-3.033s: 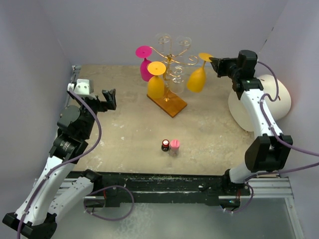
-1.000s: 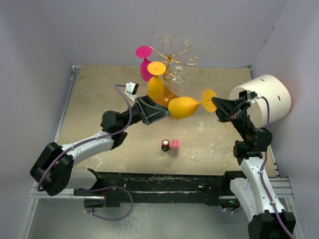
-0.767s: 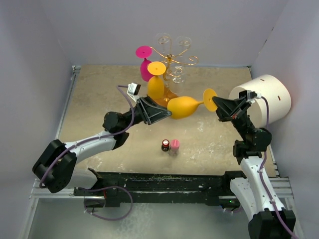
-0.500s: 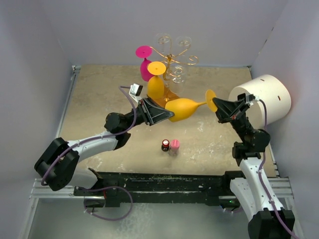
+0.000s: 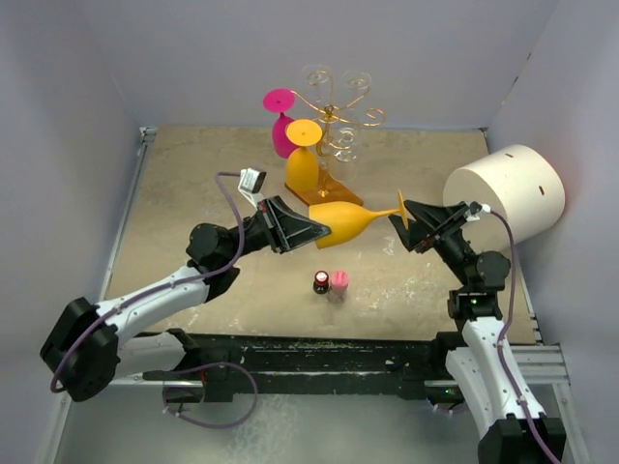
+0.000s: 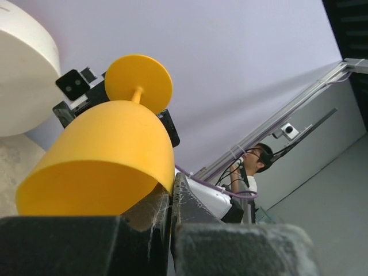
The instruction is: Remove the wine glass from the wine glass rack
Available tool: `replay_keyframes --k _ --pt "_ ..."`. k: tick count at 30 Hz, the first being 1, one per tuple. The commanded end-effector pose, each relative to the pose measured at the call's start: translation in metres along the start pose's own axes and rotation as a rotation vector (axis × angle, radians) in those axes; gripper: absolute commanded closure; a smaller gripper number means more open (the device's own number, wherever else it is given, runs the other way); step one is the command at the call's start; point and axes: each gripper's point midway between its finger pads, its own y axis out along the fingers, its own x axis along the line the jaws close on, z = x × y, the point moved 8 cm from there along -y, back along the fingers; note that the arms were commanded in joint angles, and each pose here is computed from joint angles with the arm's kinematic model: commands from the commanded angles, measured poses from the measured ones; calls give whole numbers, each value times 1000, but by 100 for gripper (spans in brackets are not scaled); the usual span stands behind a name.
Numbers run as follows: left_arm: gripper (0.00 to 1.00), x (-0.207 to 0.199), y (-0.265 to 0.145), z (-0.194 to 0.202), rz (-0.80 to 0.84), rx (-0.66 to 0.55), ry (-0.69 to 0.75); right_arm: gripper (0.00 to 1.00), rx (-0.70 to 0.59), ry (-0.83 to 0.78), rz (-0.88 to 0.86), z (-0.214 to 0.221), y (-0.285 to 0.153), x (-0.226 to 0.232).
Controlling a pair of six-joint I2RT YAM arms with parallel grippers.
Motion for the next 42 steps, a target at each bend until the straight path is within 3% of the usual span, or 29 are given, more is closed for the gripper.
replay_keyframes --k 1,6,13,16,24,27,31,34,42 --pt "100 -9 -13 -1 -94 -17 112 23 20 -207 19 2 0 -6" --pt "100 -9 -39 1 -326 -31 172 0 0 -431 204 -8 4 -22" --pt "100 -23 -85 -1 -756 -1 224 0 -148 -824 638 -40 -8 -22" --pt "100 -26 -102 -5 -916 23 264 0 -140 -923 779 -46 -19 -22" --pt "100 -11 -120 -21 -1314 195 390 0 -116 -988 796 -54 -20 -36" --pt "100 -1 -124 -23 -1402 258 411 0 -85 -1126 786 -65 -16 -42" --pt "100 8 -123 -29 -1477 289 437 0 -71 -1097 781 -70 -8 -49" --pt "100 17 -122 -29 -1555 391 429 0 -54 -1112 749 -78 8 -46" --pt "100 17 -117 -32 -1649 536 371 0 79 -899 819 -85 27 -76"
